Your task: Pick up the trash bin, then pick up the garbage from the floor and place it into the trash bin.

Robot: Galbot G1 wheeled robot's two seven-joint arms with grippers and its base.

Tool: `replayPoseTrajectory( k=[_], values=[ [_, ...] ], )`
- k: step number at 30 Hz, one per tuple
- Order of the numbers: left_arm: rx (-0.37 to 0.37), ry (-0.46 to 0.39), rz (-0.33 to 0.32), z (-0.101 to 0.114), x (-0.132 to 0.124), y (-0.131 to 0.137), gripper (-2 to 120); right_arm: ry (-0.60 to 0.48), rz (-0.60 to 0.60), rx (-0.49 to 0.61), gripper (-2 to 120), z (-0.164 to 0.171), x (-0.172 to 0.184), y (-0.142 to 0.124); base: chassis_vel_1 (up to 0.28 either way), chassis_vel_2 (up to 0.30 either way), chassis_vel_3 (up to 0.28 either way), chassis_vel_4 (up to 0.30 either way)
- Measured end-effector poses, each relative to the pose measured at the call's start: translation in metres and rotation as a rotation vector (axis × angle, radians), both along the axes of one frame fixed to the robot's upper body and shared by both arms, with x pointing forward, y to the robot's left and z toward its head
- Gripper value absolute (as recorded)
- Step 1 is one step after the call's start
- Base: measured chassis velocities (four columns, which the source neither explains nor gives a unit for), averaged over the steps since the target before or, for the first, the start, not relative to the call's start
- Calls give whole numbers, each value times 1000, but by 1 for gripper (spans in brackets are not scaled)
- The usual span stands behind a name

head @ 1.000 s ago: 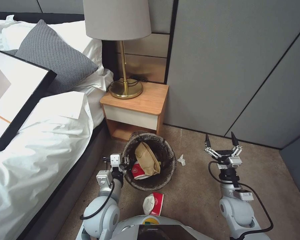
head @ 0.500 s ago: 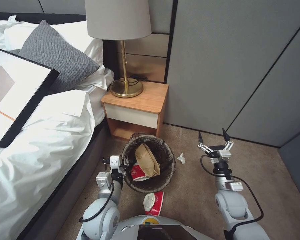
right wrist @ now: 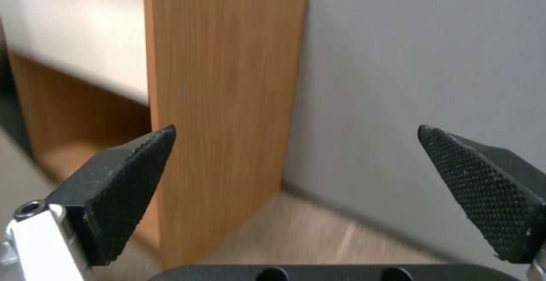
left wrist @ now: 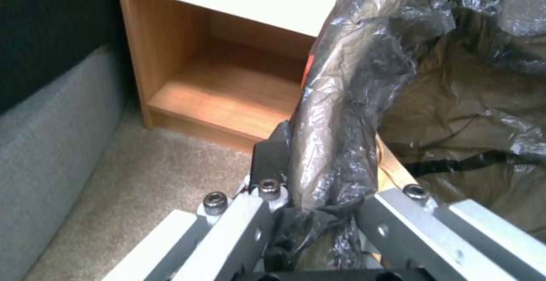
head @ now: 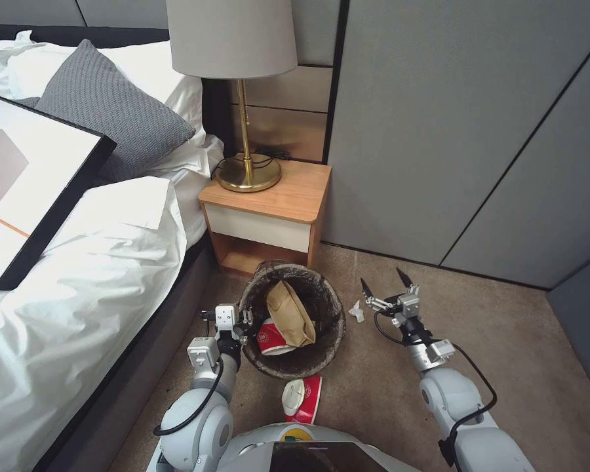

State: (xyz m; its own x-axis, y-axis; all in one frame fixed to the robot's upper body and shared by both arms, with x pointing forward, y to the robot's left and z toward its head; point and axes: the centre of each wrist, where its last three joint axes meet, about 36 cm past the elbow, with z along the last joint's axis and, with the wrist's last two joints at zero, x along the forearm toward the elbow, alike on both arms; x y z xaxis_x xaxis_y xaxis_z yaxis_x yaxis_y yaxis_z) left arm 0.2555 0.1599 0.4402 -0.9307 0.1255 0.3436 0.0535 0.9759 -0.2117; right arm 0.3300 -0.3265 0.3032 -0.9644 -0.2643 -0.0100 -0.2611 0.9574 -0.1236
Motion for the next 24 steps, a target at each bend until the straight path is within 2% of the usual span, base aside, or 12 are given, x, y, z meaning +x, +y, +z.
replayPoseTrajectory(
  k=[3, 5, 16, 24],
  values=[
    [2, -1, 1, 0, 0, 1, 3, 60, 6, -18, 100, -9, 2, -5, 0, 0, 0, 0],
    [3, -1, 3, 1, 0, 2, 3, 145, 12, -45, 100, -33, 5, -11, 0, 0, 0, 0],
    [2, 1, 6, 1, 1, 2, 3, 246, 8, -81, 100, -75, 16, -16, 0, 0, 0, 0],
    [3, 9, 9, -2, 1, 1, 3, 317, 7, -77, 100, -101, 37, -7, 0, 0, 0, 0]
  ],
)
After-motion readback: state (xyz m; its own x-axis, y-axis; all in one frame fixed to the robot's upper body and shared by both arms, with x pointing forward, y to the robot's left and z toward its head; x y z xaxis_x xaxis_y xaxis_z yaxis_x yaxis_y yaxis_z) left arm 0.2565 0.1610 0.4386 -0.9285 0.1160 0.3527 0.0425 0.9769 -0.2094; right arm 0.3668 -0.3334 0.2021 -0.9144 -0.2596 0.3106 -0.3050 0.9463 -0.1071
